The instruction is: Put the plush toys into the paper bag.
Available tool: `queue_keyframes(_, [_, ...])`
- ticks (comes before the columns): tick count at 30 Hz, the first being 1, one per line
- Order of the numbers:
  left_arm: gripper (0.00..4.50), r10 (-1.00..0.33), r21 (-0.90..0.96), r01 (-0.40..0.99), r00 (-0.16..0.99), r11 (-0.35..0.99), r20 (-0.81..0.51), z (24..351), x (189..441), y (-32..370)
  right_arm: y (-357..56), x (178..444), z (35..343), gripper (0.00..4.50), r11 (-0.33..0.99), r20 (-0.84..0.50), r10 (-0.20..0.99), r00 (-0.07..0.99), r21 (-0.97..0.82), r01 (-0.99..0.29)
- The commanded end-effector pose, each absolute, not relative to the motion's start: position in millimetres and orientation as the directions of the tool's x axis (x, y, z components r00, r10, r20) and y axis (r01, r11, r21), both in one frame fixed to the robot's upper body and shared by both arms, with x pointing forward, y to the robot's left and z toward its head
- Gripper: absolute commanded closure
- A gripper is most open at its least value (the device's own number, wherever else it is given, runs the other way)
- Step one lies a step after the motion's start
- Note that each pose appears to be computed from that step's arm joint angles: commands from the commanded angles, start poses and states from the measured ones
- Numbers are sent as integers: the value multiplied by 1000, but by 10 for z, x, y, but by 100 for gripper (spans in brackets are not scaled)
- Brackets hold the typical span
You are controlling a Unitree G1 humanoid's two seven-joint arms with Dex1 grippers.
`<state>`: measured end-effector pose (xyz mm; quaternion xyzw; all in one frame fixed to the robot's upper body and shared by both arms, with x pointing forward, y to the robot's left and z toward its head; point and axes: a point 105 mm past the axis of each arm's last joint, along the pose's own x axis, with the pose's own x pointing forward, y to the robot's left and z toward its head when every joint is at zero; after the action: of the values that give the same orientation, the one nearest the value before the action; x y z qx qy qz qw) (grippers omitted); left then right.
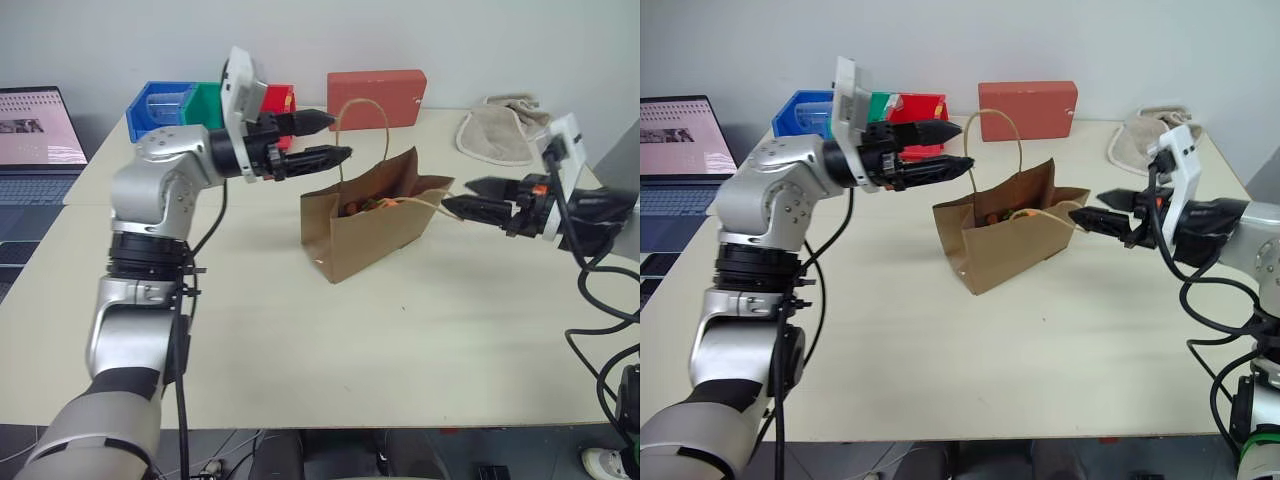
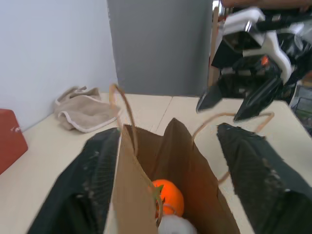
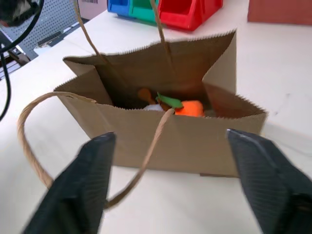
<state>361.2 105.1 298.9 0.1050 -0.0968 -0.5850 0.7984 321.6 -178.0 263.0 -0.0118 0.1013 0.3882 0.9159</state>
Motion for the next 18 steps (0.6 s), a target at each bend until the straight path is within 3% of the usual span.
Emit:
queue_keyframes(1, [7, -949, 404, 869, 314, 284, -10, 3064, 3523, 1170, -1854, 3184, 2952, 0, 699, -94, 709, 698, -33, -714])
queue_keyframes(5, [7, -946, 442, 855, 323, 273, -40, 3062, 3461, 1295, -1920, 3198, 3047, 0, 708, -74, 698, 713, -77, -702])
queue_keyframes(9, [7, -918, 432, 832, 396, 348, -24, 3100, 3507, 1508, -1976, 3179, 3122, 0, 693, -67, 702, 709, -167, -702])
queue_keyframes(14, [7, -897, 363, 848, 437, 385, -68, 2992, 3389, 1800, -1904, 2937, 2985, 0, 526, -171, 775, 608, -357, -772])
queue_keyframes(18, [7, -898, 292, 873, 431, 391, -89, 2732, 3297, 1803, -1788, 2783, 2798, 0, 422, -244, 814, 527, -375, -826])
